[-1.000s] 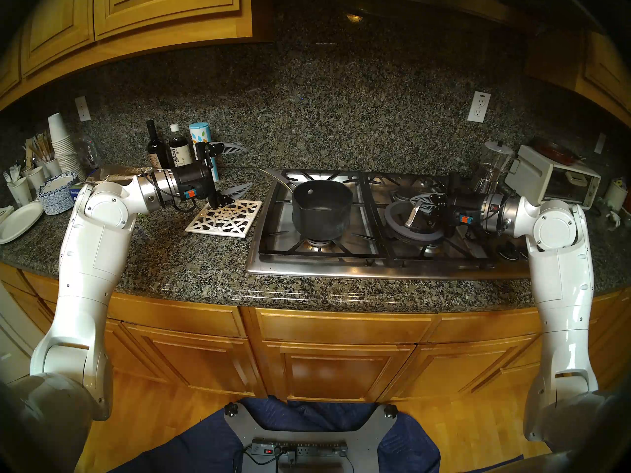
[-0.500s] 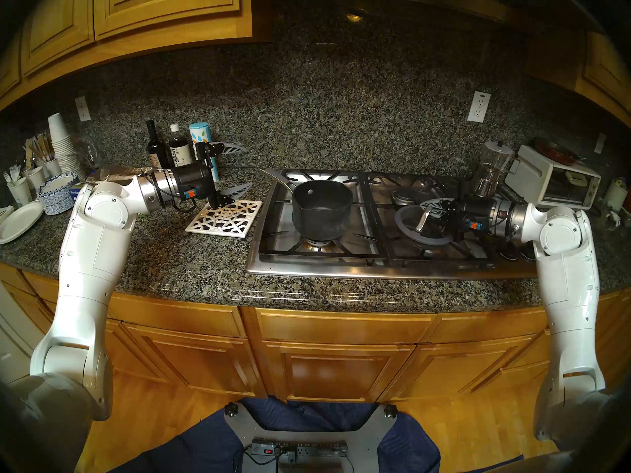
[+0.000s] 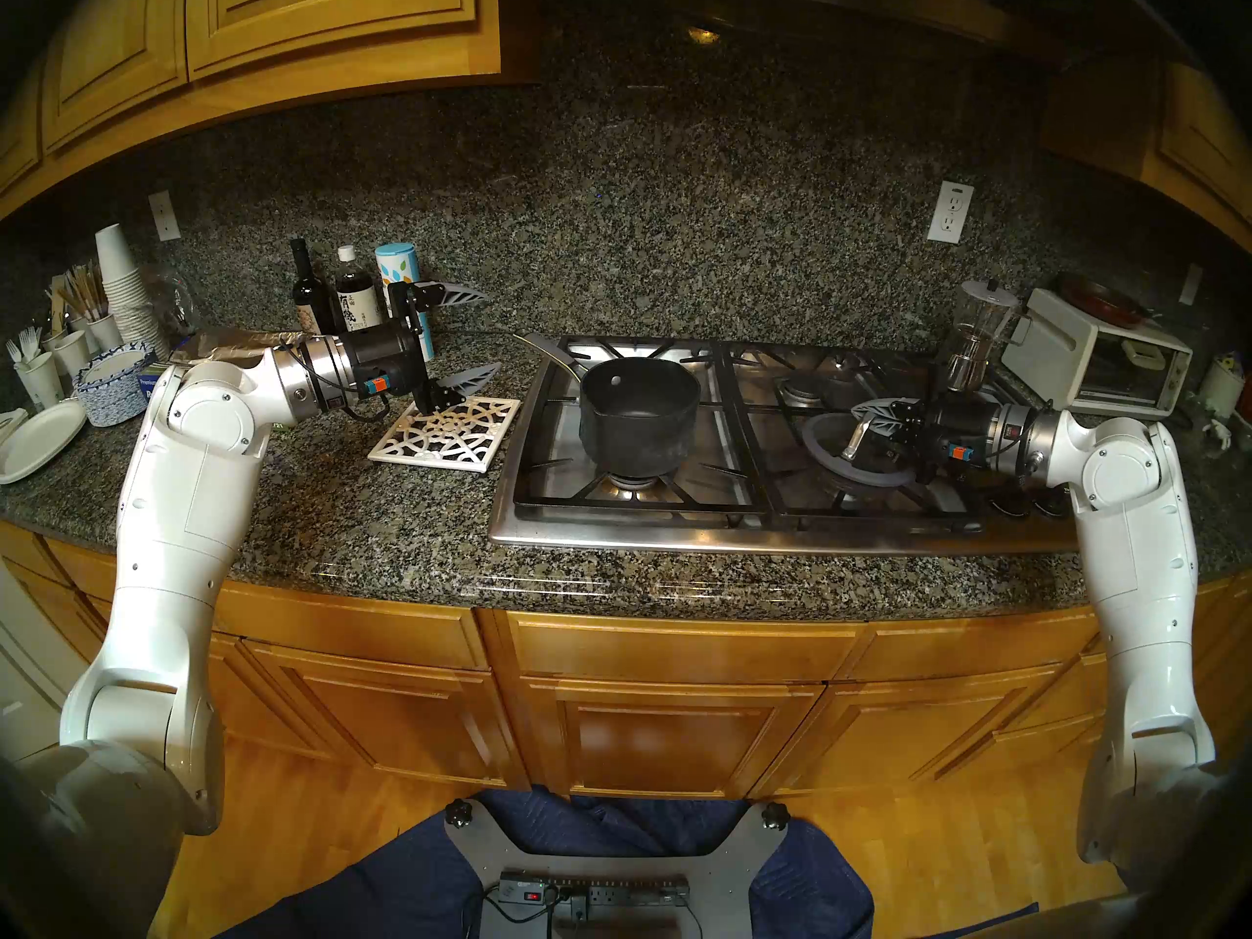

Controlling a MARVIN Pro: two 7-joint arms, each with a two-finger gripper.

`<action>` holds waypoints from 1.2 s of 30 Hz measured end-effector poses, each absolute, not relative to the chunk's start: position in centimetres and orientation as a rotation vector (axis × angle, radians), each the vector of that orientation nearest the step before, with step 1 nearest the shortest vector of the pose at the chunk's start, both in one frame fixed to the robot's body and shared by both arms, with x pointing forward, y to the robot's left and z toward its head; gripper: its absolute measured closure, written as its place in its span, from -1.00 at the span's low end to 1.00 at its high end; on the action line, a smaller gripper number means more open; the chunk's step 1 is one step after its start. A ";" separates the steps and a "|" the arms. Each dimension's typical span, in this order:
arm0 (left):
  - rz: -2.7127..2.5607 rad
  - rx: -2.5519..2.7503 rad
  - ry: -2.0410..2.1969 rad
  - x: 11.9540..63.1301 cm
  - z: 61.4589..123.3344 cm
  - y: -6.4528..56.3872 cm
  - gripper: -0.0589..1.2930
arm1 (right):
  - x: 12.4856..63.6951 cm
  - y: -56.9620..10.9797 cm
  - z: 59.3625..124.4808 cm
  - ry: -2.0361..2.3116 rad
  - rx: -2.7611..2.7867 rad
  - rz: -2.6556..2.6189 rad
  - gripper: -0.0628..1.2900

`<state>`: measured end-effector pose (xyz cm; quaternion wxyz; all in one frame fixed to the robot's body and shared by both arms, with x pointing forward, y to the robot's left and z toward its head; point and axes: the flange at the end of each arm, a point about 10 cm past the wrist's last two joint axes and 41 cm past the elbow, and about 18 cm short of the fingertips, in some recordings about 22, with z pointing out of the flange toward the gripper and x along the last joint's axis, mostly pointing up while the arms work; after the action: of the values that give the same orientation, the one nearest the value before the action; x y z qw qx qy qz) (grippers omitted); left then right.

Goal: Pick up the pot, put it on the stove, take off the pot lid

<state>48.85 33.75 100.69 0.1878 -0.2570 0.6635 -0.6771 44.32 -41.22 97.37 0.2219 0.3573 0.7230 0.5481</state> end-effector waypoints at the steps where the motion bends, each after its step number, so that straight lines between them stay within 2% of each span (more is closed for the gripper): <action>1: -1.905 -0.723 1.867 48.8 100.7 33.8 -0.91 | 44.4 -41.4 97.3 1.997 0.985 1.516 0.97; 26: -1.906 -0.723 1.867 48.8 100.7 33.8 -0.91 | 45.3 -41.7 97.4 2.051 0.943 1.488 0.96; 31: -1.906 -0.723 1.867 48.8 100.7 33.8 -0.91 | 44.7 -41.5 97.6 2.055 0.957 1.479 0.77; 36: -1.906 -0.723 1.867 48.8 100.7 33.7 -0.91 | 44.0 -41.2 99.0 2.036 0.940 1.484 0.49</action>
<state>48.84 33.75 100.69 0.1876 -0.2569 0.6635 -0.6772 44.01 -41.17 98.96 0.2243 0.3407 0.7379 0.5377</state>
